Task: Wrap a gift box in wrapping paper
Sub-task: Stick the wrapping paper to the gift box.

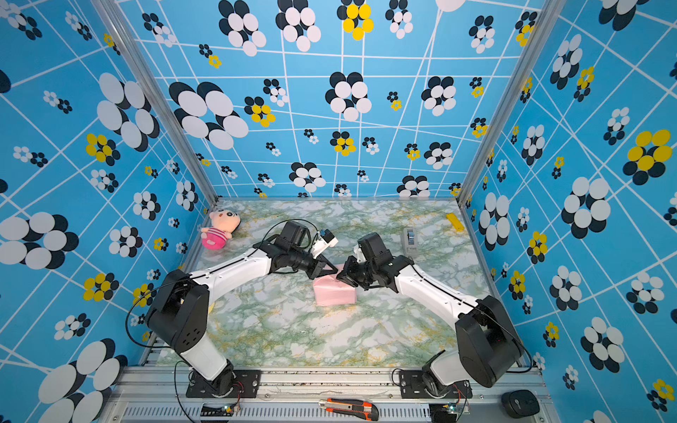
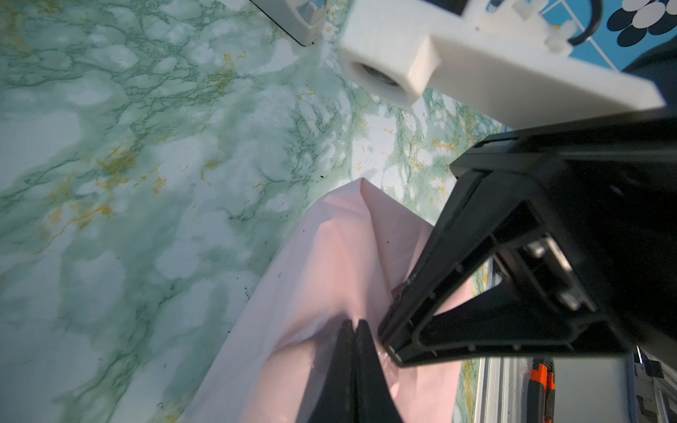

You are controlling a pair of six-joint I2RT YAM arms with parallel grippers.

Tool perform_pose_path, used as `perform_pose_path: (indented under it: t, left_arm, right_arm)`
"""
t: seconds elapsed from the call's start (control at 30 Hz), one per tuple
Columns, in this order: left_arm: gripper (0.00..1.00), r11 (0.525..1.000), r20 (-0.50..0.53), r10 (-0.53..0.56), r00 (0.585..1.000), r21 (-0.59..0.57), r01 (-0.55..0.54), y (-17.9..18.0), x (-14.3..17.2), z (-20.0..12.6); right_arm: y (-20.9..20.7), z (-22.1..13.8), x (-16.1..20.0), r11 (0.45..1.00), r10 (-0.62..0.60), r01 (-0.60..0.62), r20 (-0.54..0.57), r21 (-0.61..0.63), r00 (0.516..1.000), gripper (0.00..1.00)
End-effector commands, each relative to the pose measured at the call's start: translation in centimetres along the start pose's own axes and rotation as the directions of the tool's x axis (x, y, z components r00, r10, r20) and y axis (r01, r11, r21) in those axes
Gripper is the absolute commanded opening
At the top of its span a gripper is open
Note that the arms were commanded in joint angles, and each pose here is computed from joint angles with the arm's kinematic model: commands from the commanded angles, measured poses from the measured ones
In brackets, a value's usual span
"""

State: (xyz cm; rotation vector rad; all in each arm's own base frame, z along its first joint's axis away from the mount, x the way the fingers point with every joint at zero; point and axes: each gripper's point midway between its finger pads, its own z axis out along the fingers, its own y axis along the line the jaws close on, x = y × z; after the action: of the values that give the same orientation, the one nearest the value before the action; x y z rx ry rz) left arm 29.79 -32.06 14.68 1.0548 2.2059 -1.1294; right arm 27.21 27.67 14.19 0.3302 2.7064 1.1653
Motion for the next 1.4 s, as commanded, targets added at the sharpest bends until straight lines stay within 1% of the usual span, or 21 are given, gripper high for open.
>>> perform_pose_path:
  t: [0.0,0.13,0.2,0.3,0.4,0.47,0.53,0.7,0.87,1.03,1.13,1.17,1.23,1.3,1.33,1.37]
  left_arm:
    - [0.0,0.995,-0.101,-0.059,0.993,-0.085,0.05,2.4,3.7,1.5]
    - [0.0,0.995,-0.098,-0.052,0.994,-0.09,0.043,2.3,3.5,1.4]
    - [0.0,0.995,-0.093,-0.043,0.995,-0.089,0.035,2.2,3.3,1.4]
    - [0.0,0.996,-0.088,-0.036,0.995,-0.086,0.029,2.0,3.1,1.3]
    - [0.0,0.996,-0.09,-0.035,0.995,-0.086,0.027,1.9,3.2,1.3]
    - [0.0,0.996,-0.089,-0.031,0.996,-0.086,0.024,1.9,3.1,1.4]
    - [0.0,0.996,-0.087,-0.027,0.996,-0.086,0.02,1.8,3.1,1.3]
    - [0.0,0.996,-0.087,-0.024,0.996,-0.087,0.016,1.8,3.0,1.3]
    - [0.0,0.996,-0.082,-0.019,0.996,-0.089,0.012,1.7,2.8,1.2]
    - [0.0,0.995,-0.079,-0.011,0.997,-0.099,0.003,1.7,2.6,0.9]
    - [0.01,0.995,-0.079,-0.006,0.997,-0.098,-0.002,1.6,2.5,0.8]
    - [0.02,0.995,-0.075,-0.004,0.997,-0.101,-0.003,1.5,2.3,0.7]
    - [0.12,0.994,-0.051,0.007,0.999,-0.105,-0.012,1.0,1.2,0.0]
    - [0.27,0.992,-0.003,0.029,1.0,-0.123,-0.029,0.2,-0.8,-1.4]
    - [0.36,0.99,0.027,0.039,0.999,-0.136,-0.035,-0.4,-2.1,-2.4]
    - [0.42,0.988,0.061,0.051,0.997,-0.146,-0.042,-1.0,-3.5,-3.6]
  right_arm:
    - [-7.4,-0.1,4.6,0.962,0.151,-0.121,-0.104,0.245,0.983,0.0]
    - [-8.1,-0.8,5.5,0.957,0.156,-0.123,-0.109,0.262,0.982,0.0]
    - [-7.4,-1.5,5.1,0.96,0.12,-0.09,-0.1,0.266,0.988,0.0]
    - [-3.9,-2.6,2.9,0.979,0.026,-0.016,-0.048,0.204,0.999,0.0]
    - [-0.2,-3.5,0.9,0.988,-0.057,0.057,-0.008,0.147,0.998,0.0]
    - [1.1,-3.5,0.1,0.989,-0.08,0.078,0.009,0.124,0.997,0.0]
    - [1.7,-2.8,-0.1,0.991,-0.082,0.082,-0.002,0.103,0.997,0.0]
    - [0.8,-0.7,0.2,0.994,-0.049,0.052,-0.037,0.091,0.998,0.0]
    - [-1.9,0.7,2.2,0.991,0.001,0.013,-0.104,0.135,0.995,0.0]
    - [-5.6,-0.9,4.4,0.965,0.047,-0.01,-0.135,0.261,0.99,0.0]
    - [-6.0,-2.0,4.9,0.96,0.039,0.001,-0.136,0.28,0.99,0.0]
    - [-5.2,-2.5,4.5,0.964,0.014,0.017,-0.116,0.265,0.993,0.0]
    - [-3.4,-3.7,3.0,0.969,-0.046,0.059,-0.06,0.24,0.997,0.01]
    - [-1.6,-5.3,1.2,0.97,-0.098,0.097,-0.005,0.225,0.995,0.1]
    - [-1.0,-6.0,0.4,0.969,-0.113,0.107,0.015,0.222,0.993,0.16]
    - [-1.0,-6.7,-0.5,0.967,-0.118,0.108,0.03,0.229,0.993,0.23]
